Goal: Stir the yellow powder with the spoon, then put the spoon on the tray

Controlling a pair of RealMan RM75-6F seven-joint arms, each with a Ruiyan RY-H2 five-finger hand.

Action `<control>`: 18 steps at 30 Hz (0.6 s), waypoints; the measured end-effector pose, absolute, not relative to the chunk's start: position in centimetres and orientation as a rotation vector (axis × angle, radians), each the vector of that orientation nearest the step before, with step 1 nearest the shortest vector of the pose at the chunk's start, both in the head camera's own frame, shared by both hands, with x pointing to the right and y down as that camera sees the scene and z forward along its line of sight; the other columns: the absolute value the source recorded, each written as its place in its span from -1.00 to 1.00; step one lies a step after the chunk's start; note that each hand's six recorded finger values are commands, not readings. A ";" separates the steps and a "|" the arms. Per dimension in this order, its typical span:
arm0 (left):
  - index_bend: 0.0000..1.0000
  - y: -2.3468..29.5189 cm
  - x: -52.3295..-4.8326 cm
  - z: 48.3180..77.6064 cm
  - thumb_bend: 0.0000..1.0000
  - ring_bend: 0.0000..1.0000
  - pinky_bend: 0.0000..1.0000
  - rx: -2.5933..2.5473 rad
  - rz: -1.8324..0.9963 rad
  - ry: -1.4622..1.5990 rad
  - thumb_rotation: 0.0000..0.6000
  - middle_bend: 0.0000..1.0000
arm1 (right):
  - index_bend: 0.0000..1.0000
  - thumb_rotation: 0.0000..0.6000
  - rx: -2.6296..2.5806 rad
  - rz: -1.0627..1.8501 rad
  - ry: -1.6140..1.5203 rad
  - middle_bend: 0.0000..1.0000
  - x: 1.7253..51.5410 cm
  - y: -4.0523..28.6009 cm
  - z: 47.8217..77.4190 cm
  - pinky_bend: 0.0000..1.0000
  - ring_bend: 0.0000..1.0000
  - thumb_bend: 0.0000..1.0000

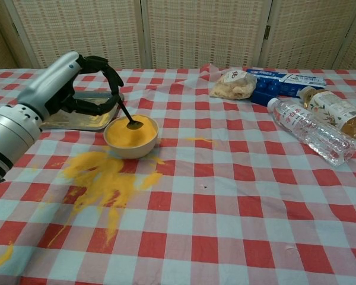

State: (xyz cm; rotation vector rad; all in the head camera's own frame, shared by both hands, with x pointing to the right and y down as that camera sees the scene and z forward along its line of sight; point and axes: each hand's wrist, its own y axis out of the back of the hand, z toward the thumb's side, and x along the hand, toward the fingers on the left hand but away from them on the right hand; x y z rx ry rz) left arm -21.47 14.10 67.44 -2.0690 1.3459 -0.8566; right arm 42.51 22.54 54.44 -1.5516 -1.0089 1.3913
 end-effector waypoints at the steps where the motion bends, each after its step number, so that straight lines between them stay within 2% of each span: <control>1: 0.61 14.3 -21.3 67.2 0.42 -0.84 -0.90 -2.083 -0.852 1.347 1.00 -0.27 | -1.00 1.00 -1.553 1.389 -1.009 -1.00 42.5 22.6 54.4 -1.00 -1.00 -0.88; 6: 0.62 15.0 -21.2 66.6 0.42 -0.84 -0.91 -2.123 -0.865 1.337 1.00 -0.27 | -1.00 1.00 -1.555 1.379 -1.011 -1.00 42.4 22.7 54.2 -1.00 -1.00 -0.88; 18: 0.62 14.6 -22.6 68.7 0.42 -0.83 -0.90 -2.141 -1.024 1.341 1.00 -0.27 | -1.00 1.00 -1.551 1.381 -1.013 -1.00 42.5 22.7 54.1 -1.00 -1.00 -0.88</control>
